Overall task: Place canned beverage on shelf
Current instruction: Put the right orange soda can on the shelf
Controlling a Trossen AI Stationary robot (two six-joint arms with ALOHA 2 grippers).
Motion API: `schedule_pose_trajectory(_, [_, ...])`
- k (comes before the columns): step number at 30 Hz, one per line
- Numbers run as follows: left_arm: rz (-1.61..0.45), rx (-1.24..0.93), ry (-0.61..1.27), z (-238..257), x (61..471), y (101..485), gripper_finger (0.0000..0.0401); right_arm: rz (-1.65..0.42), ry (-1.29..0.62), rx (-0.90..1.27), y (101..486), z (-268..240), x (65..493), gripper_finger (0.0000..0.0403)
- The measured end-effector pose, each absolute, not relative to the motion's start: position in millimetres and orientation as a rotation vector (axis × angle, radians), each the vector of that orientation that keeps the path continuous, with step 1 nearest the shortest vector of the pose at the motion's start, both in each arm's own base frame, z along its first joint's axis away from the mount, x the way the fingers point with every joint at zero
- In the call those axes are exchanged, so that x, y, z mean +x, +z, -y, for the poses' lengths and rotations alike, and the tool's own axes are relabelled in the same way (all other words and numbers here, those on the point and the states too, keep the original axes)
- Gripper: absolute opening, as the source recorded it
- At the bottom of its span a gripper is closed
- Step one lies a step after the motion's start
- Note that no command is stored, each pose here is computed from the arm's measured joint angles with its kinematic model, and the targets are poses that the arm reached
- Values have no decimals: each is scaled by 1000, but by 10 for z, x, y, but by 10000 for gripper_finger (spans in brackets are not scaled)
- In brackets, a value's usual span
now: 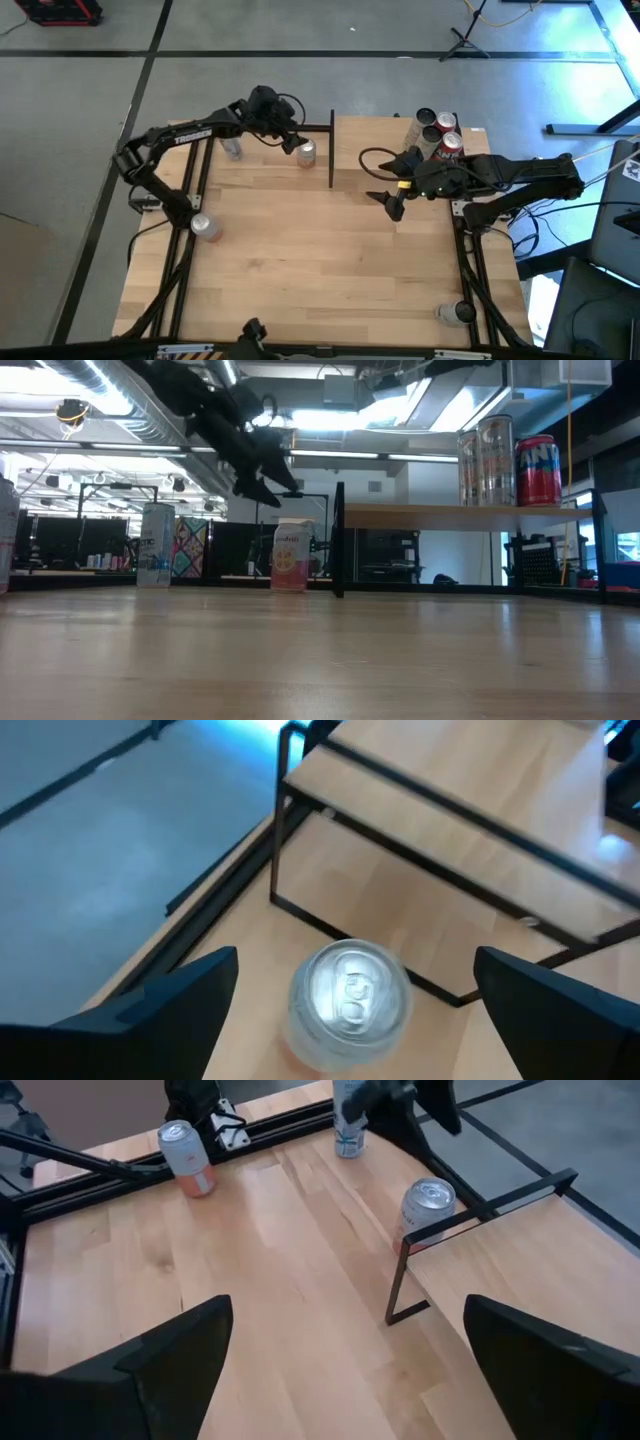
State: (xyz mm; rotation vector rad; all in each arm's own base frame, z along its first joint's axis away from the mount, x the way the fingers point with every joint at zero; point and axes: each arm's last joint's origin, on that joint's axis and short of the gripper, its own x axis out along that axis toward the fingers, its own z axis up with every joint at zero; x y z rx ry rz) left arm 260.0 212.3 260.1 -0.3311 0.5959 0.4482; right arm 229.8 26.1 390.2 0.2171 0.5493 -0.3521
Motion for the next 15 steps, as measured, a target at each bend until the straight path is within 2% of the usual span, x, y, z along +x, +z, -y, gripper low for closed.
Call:
schedule_pose_trajectory(8, [-646,-297,289,-2210,2794,2242,395,-541,-367,257,3902,-260,2298,386])
schedule_pose_trajectory(15, [-716,-284,299,-2260,2854,2010,394,-540,-366,282,3901,-264,2298,386])
